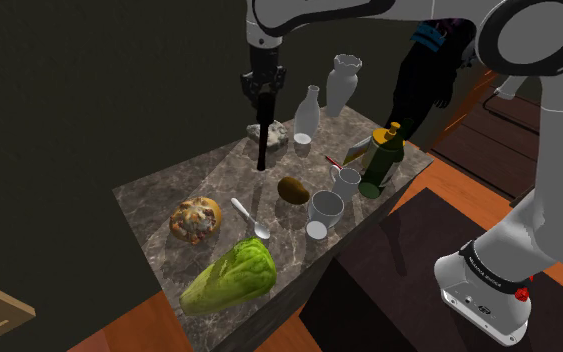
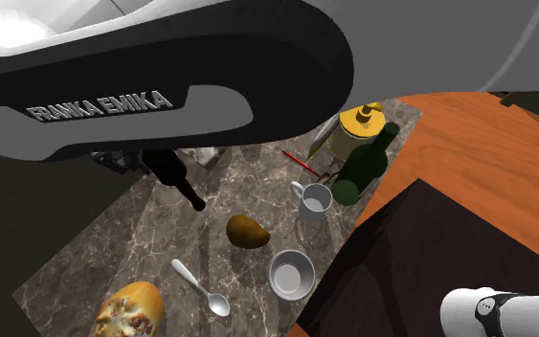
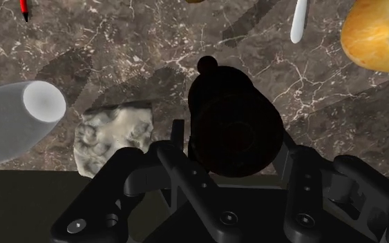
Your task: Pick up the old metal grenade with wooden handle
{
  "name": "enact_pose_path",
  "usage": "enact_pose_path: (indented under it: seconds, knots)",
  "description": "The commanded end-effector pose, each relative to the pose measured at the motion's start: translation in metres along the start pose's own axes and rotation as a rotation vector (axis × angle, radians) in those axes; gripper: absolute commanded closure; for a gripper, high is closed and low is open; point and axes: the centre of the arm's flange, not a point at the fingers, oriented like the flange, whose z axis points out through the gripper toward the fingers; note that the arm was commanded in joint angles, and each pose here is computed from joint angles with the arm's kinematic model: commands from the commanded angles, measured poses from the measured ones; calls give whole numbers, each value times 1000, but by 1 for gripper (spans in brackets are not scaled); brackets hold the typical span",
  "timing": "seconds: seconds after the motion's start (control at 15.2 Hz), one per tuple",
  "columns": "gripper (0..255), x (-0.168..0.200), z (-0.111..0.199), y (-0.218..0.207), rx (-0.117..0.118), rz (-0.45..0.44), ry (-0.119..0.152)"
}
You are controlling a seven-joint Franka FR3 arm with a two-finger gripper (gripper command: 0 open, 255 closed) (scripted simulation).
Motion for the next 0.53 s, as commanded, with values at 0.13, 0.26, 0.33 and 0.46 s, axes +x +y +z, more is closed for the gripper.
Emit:
enact_pose_path:
  seconds: [0.13,0.26,0.33,0.46]
  knots:
    - [255,-1,-23,1,0,0,0]
    - [255,-1,-33,2,0,0,0]
    - [255,-2,-39,2,0,0,0]
    - [255,-2,-39,2,0,0,0]
